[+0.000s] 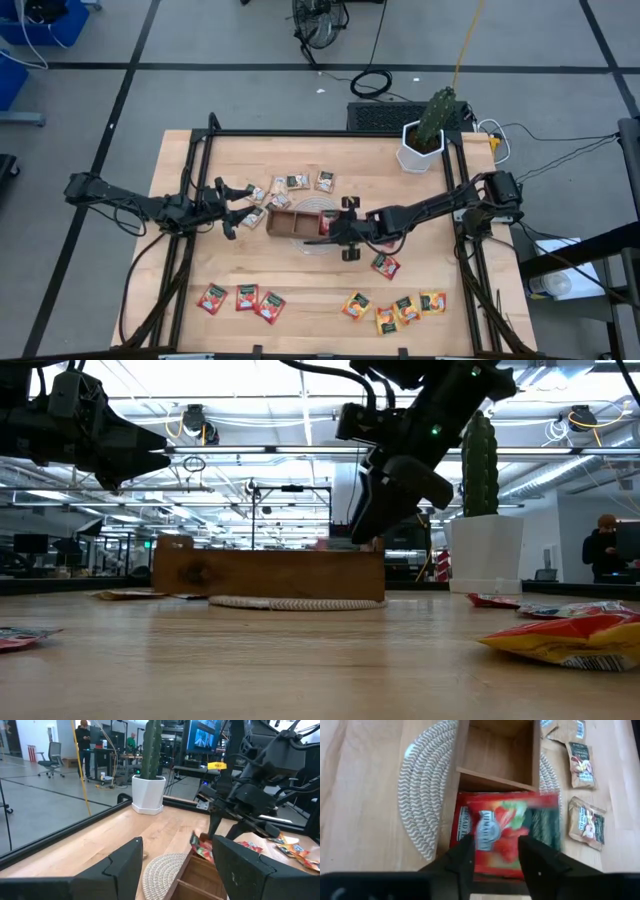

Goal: Pick & Place Tea
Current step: Put the red tea bag into the right section of the wood organizer

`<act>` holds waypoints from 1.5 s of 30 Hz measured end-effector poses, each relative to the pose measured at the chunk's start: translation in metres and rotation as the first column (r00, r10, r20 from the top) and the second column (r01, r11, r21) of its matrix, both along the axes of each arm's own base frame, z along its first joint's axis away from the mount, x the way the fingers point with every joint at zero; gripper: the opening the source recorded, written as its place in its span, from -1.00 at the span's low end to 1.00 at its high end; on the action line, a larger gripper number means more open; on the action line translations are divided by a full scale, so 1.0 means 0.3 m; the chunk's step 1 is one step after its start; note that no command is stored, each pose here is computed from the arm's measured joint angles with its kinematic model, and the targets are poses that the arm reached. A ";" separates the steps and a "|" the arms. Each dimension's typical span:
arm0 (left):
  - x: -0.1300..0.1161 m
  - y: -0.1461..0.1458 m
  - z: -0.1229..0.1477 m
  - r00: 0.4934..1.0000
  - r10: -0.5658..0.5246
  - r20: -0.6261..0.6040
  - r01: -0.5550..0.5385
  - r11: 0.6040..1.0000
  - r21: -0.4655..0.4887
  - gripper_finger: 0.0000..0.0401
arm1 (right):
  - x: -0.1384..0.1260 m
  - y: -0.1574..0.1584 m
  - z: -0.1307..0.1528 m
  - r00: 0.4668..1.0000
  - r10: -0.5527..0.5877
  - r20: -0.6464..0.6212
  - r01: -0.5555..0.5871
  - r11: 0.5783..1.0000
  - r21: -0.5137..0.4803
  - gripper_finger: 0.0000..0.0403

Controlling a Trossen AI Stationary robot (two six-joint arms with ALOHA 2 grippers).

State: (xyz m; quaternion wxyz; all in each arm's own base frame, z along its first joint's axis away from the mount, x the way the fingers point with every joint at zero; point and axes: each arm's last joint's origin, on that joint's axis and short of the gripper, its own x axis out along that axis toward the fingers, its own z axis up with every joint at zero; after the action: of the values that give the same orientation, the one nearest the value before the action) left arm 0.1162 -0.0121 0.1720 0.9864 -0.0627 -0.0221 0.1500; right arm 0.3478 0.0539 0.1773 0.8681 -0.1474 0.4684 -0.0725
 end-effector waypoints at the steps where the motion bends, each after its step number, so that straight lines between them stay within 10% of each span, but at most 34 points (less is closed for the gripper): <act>1: 0.000 0.000 0.000 1.000 0.000 0.000 0.000 1.000 0.000 0.19 | 0.000 0.001 0.000 1.000 0.002 0.000 -0.002 1.000 0.001 -0.25; 21: 0.000 0.000 0.000 1.000 0.000 0.000 0.000 1.000 0.000 0.19 | -0.059 -0.032 0.190 0.984 -0.047 0.171 0.029 0.994 0.109 -0.25; 28: 0.000 0.000 0.000 1.000 0.000 0.000 0.000 1.000 0.000 0.19 | 0.019 -0.089 0.148 0.998 0.064 -0.014 -0.061 0.982 0.178 -0.93; 45: 0.000 0.000 0.000 1.000 0.000 0.000 0.000 1.000 0.000 0.19 | 0.112 -0.122 -0.011 0.968 0.097 -0.233 -0.025 0.956 0.292 -1.00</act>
State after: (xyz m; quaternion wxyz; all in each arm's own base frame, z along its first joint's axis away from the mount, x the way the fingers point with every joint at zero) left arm 0.1162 -0.0121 0.1719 0.9865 -0.0627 -0.0220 0.1499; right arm 0.3816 0.0174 0.1738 0.8175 -0.0425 0.5728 0.0418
